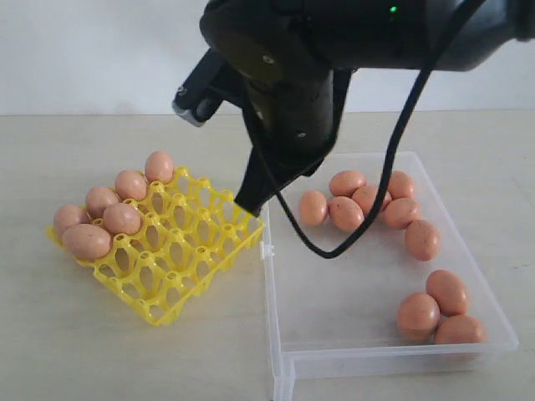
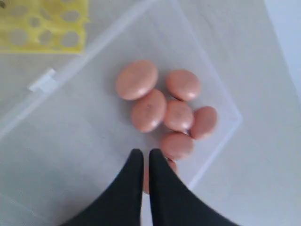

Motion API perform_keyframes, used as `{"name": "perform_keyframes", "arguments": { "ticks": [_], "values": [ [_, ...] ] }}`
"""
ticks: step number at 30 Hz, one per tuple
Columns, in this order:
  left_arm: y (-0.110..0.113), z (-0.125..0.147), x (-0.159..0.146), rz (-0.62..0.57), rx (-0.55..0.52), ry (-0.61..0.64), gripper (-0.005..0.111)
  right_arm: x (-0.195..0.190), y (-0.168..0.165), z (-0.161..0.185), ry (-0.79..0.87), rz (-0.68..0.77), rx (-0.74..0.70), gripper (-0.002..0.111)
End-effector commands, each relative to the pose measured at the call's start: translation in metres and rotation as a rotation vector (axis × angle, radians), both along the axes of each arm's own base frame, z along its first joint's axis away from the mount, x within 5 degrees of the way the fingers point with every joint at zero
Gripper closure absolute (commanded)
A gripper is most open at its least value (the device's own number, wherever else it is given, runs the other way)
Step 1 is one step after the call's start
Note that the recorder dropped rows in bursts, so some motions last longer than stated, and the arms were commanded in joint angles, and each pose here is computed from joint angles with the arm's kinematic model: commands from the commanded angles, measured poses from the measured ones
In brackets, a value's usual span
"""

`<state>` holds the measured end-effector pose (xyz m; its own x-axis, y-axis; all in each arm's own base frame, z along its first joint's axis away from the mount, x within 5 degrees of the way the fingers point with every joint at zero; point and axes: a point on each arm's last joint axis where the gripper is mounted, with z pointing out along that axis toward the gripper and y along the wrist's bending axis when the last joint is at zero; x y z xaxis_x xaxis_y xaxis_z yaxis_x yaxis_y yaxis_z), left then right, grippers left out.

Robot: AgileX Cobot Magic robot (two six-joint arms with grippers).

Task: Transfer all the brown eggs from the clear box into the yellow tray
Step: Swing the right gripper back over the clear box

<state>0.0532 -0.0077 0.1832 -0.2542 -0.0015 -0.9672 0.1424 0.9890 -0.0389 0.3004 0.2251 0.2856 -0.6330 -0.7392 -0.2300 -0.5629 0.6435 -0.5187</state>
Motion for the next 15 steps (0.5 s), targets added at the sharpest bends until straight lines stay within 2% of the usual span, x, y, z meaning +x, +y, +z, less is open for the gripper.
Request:
{"name": "perform_keyframes", "arguments": {
  "ticks": [1, 5, 6, 9, 11, 13, 15],
  "values": [
    [0.000, 0.000, 0.000, -0.005, -0.005, -0.005, 0.103, 0.009, -0.031, 0.009, -0.075, -0.119, -0.101, 0.108],
    [0.000, 0.000, 0.000, -0.005, -0.005, -0.005, 0.103, 0.036, -0.064, -0.004, -0.073, -0.343, 0.054, 0.108],
    [0.000, 0.000, 0.000, -0.005, -0.005, -0.005, 0.103, 0.043, -0.077, -0.010, -0.041, -0.424, 0.098, 0.108],
    [0.000, 0.000, 0.000, -0.005, -0.005, -0.005, 0.103, 0.055, -0.101, -0.027, 0.076, -0.551, 0.215, 0.108],
    [0.000, 0.000, 0.000, -0.005, -0.005, -0.005, 0.103, 0.062, -0.110, -0.039, 0.175, -0.558, 0.299, 0.108],
    [0.000, 0.000, 0.000, -0.005, -0.005, -0.005, 0.103, 0.067, -0.111, -0.058, 0.317, -0.506, 0.388, 0.108],
    [0.000, 0.000, 0.000, -0.005, -0.005, -0.005, 0.103, 0.068, -0.105, -0.075, 0.469, -0.382, 0.442, 0.108]
  ]
}}
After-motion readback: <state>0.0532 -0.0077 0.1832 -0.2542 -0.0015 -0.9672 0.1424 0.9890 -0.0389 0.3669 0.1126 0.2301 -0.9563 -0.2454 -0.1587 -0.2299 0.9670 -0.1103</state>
